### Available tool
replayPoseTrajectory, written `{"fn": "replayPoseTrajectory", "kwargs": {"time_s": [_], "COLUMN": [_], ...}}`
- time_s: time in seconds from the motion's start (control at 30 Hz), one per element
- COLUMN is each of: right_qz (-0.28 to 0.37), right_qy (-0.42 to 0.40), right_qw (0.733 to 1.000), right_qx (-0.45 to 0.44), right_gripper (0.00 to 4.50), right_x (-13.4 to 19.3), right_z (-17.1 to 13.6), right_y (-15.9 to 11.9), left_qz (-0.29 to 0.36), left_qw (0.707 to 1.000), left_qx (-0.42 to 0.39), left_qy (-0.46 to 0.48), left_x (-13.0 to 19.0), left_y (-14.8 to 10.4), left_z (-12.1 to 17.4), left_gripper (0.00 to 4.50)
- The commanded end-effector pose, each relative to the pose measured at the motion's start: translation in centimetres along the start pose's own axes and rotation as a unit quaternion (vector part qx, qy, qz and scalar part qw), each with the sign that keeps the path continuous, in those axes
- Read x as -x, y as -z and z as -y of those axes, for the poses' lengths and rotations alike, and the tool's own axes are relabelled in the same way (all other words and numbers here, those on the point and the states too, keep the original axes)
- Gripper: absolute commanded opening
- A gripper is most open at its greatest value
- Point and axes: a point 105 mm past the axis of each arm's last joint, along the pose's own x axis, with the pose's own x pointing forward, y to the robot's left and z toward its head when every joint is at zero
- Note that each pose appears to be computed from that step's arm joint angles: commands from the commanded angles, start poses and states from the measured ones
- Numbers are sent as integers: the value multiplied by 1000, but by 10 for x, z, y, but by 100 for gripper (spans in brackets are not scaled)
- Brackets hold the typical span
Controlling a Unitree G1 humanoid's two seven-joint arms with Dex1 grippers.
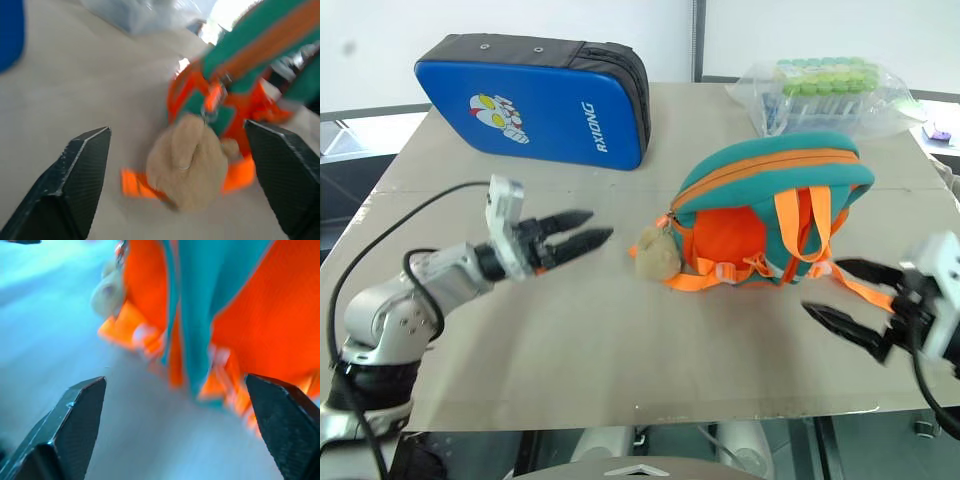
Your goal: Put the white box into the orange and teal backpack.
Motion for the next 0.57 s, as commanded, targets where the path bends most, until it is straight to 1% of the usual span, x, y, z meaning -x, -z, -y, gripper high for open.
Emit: {"fn": "replayPoseTrajectory", "kwargs": {"time_s": [0.03, 0.1, 0.2, 0.27, 0.37, 0.57], "right_qz": [-3, -12, -16, -30, -33, -38], "right_qy": [16, 21, 61, 64, 76, 74], "right_qw": [999, 999, 997, 997, 996, 995], "right_qx": [37, 41, 40, 41, 41, 53], "right_gripper": [450, 450, 450, 450, 450, 450], "right_x": [10, 9, 12, 17, 25, 27], "right_z": [6, 7, 19, 19, 23, 23], "right_y": [10, 25, 48, 60, 68, 73], "left_qz": [8, 0, -34, -44, -59, -75], "left_qw": [998, 998, 998, 997, 996, 993], "left_qx": [-54, -61, -59, -56, -51, -55], "left_qy": [-1, 0, -17, -31, -48, -67], "left_x": [12, 22, 48, 63, 82, 96], "left_y": [-1, 10, 35, 41, 48, 57], "left_z": [9, 14, 15, 14, 13, 13], "left_gripper": [444, 444, 444, 444, 444, 444]}}
